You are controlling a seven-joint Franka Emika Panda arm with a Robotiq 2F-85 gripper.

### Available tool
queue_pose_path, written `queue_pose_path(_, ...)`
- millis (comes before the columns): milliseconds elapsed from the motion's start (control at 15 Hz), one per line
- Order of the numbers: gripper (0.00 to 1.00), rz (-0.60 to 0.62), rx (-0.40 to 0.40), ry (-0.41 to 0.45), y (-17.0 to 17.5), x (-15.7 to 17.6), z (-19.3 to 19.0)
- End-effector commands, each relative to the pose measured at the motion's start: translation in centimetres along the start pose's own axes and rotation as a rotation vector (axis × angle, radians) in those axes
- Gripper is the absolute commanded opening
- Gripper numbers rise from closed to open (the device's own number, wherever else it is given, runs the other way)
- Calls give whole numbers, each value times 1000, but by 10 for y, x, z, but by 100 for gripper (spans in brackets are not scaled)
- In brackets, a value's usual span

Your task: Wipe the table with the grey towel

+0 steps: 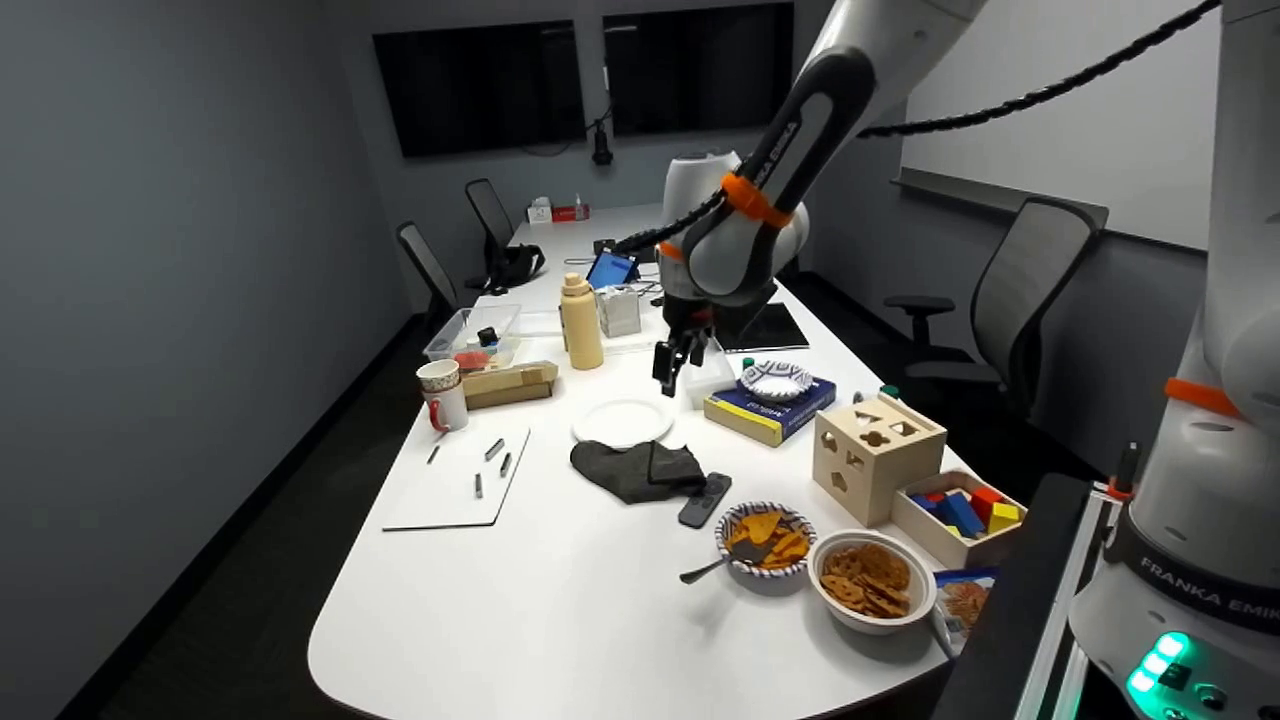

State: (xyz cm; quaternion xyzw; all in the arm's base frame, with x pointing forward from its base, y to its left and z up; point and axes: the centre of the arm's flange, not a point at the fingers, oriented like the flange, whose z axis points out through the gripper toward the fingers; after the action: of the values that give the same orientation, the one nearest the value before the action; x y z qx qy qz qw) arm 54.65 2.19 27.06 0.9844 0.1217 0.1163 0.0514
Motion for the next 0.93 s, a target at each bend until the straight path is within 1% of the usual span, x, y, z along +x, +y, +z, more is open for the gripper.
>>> queue_pose_path(0, 100, 75, -45, 5, 7, 43, 85)
queue_pose_path(133, 100, 119, -40, -9, 16, 49, 123)
queue_pose_path(333, 100, 150, -12, -33, 20, 58, 164)
queue_pose_path(533, 100, 181, 23, -59, 20, 64, 189)
queue_pose_path(867, 100, 212, 36, -98, 21, 66, 217)
